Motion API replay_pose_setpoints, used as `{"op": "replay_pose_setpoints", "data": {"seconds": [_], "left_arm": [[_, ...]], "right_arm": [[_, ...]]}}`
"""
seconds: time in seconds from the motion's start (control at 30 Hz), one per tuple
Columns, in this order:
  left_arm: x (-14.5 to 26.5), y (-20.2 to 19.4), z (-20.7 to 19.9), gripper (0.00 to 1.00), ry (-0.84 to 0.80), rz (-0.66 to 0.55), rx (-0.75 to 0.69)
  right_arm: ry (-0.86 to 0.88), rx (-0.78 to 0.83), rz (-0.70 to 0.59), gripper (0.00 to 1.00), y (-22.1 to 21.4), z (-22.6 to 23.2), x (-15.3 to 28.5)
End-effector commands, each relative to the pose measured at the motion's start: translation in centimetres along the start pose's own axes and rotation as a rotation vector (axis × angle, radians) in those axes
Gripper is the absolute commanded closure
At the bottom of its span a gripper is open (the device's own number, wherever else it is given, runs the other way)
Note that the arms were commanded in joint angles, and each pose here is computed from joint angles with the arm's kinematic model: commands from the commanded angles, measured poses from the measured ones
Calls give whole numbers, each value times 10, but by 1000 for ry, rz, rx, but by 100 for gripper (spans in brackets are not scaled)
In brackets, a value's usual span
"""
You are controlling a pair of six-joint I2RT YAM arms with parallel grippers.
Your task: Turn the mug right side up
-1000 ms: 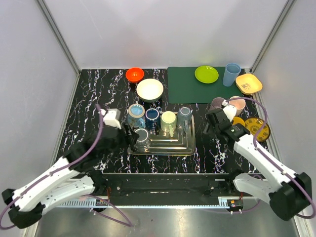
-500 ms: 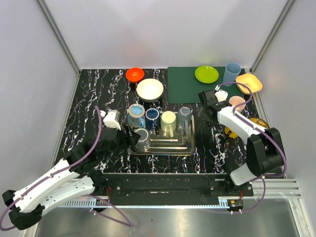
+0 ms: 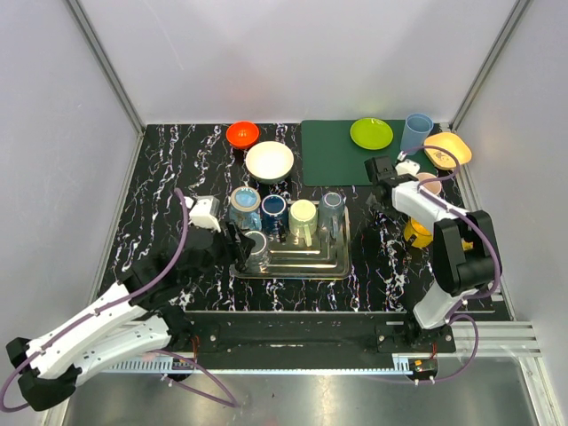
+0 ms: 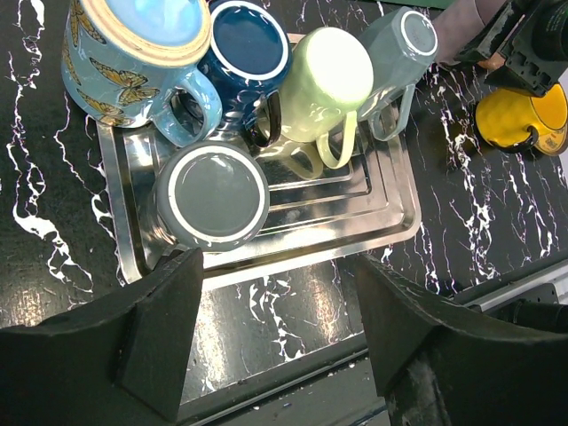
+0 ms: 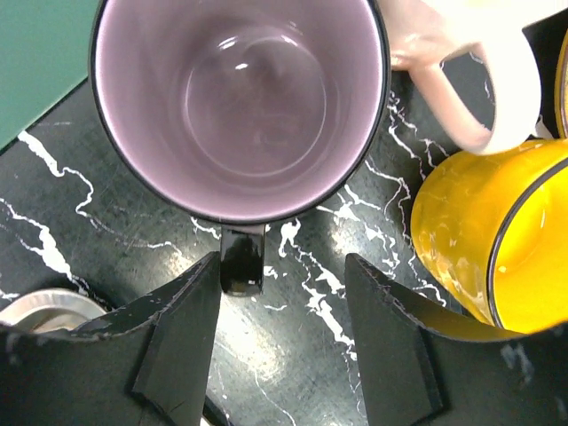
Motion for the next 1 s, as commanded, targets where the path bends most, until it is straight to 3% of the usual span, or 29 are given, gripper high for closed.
{"op": "replay_pose_setpoints", "data": {"seconds": [0.0, 0.17, 0.27, 0.3, 0.53, 0.6, 0.73, 0.97], "left_arm": [[-3, 9, -10, 28, -36, -41, 7], [-7, 7, -11, 28, -34, -33, 11], [-9, 6, -11, 28, -33, -30, 13], [-9, 6, -12, 28, -36, -29, 14], [-13, 4, -15, 28, -44, -18, 17], [-14, 3, -15, 28, -42, -13, 17], [-14, 2, -15, 28, -42, -13, 17], [-13, 12, -19, 28, -48, -48, 21]], "right_arm": [[-20, -32, -88, 38, 29, 4, -4], [-14, -31, -105, 42, 36, 5, -8], [3, -24, -102, 53, 38, 8, -9], [7, -25, -103, 62, 38, 8, -9], [29, -15, -91, 95, 34, 9, -9], [36, -14, -93, 100, 34, 8, -6], [84, -13, -98, 100, 36, 4, 12], [297, -56, -198, 100, 65, -7, 103]]}}
Point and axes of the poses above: each gripper's point midway between its finger pads, its own x axis back along the fingers, its own z axis along the line the jaws close on, y = z × x, the point moved 4 cm from there along x, back along the fingers, and after that the axes turned 4 degrees about x, right-handed, at the moved point
